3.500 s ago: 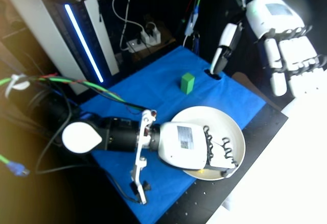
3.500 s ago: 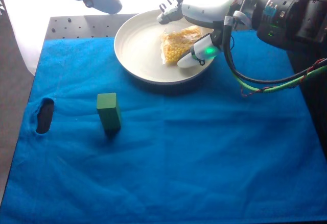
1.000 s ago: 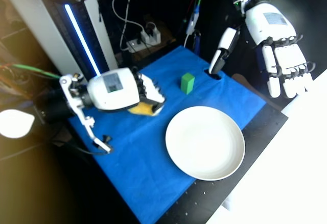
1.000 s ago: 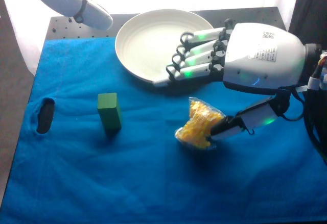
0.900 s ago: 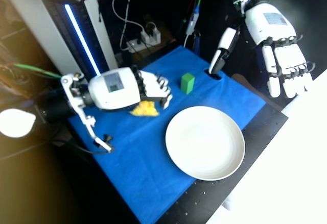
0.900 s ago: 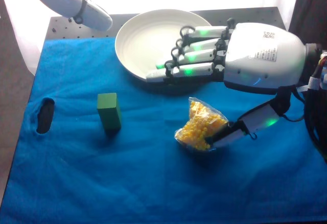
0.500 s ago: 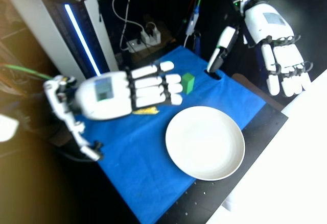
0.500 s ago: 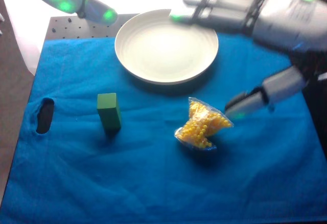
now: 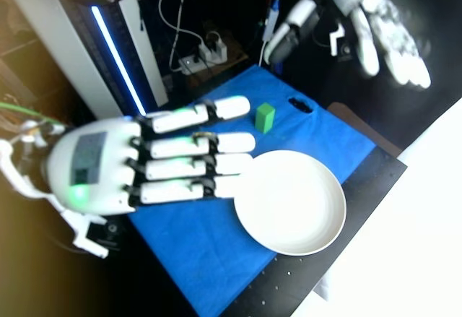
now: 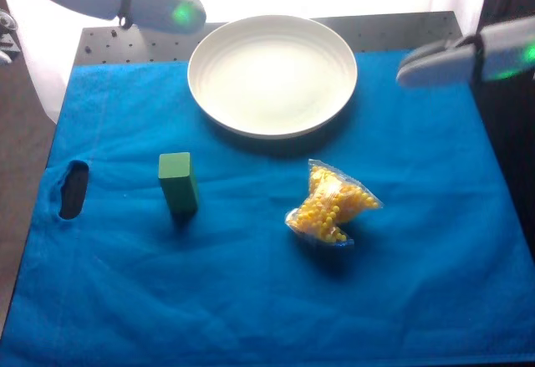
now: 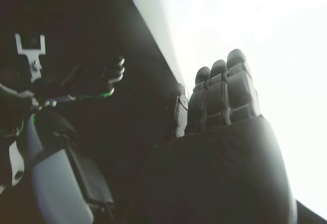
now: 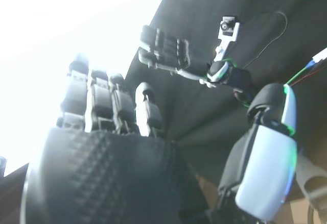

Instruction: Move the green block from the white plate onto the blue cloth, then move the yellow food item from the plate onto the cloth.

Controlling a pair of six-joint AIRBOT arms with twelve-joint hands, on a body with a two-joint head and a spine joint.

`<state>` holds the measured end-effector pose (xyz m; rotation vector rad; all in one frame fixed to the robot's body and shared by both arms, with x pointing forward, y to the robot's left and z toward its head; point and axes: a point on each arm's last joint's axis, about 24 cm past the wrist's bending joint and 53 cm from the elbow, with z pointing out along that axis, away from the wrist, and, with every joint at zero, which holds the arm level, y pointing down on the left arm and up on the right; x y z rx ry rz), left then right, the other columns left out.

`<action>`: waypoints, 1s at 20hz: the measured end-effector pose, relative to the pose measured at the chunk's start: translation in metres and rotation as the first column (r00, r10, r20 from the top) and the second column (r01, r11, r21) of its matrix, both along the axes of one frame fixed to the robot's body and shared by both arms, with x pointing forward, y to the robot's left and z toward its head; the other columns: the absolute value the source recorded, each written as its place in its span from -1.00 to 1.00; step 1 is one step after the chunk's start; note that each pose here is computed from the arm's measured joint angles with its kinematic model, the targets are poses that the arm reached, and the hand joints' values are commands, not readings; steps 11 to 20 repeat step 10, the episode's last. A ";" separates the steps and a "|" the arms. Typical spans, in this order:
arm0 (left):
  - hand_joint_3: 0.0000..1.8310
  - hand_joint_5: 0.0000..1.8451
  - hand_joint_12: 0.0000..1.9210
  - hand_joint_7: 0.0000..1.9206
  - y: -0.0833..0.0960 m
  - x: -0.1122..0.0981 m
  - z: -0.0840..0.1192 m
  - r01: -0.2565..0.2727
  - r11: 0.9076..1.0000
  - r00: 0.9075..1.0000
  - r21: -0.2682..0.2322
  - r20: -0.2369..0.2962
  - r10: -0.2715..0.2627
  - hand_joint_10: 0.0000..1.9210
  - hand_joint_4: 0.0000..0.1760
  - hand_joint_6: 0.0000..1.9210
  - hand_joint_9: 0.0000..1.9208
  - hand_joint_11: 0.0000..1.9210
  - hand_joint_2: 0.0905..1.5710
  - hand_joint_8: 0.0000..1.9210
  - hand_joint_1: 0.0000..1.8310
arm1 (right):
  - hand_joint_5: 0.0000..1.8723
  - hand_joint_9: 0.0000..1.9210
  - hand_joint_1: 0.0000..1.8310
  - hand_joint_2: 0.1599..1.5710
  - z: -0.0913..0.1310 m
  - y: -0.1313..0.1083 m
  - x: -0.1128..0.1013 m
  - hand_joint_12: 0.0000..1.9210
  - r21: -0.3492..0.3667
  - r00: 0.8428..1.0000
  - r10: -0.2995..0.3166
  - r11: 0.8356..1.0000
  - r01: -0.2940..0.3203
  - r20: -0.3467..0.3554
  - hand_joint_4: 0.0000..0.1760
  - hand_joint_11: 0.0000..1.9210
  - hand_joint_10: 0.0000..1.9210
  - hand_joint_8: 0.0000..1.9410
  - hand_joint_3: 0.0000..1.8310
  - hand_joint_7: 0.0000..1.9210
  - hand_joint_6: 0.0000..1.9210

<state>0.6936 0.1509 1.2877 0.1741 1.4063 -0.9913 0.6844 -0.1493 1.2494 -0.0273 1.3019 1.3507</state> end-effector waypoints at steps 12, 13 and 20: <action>-0.99 -0.92 -0.90 -0.89 -0.029 -0.058 0.052 0.164 0.979 0.965 -0.120 0.227 -0.134 -1.00 0.69 -1.00 -0.89 -0.87 -0.08 -1.00 -0.53 | -1.00 -0.95 -0.30 -0.13 0.089 -0.052 -0.045 -0.67 0.272 0.981 -0.037 0.962 -0.017 0.193 1.00 -1.00 -1.00 -1.00 -1.00 -0.97 -1.00; -0.99 -0.92 -0.90 -0.89 -0.029 -0.058 0.052 0.164 0.979 0.965 -0.120 0.227 -0.134 -1.00 0.69 -1.00 -0.89 -0.87 -0.08 -1.00 -0.53 | -1.00 -0.95 -0.30 -0.13 0.089 -0.052 -0.045 -0.67 0.272 0.981 -0.037 0.962 -0.017 0.193 1.00 -1.00 -1.00 -1.00 -1.00 -0.97 -1.00; -0.99 -0.92 -0.90 -0.89 -0.029 -0.058 0.052 0.164 0.979 0.965 -0.120 0.227 -0.134 -1.00 0.69 -1.00 -0.89 -0.87 -0.08 -1.00 -0.53 | -1.00 -0.95 -0.30 -0.13 0.089 -0.052 -0.045 -0.67 0.272 0.981 -0.037 0.962 -0.017 0.193 1.00 -1.00 -1.00 -1.00 -1.00 -0.97 -1.00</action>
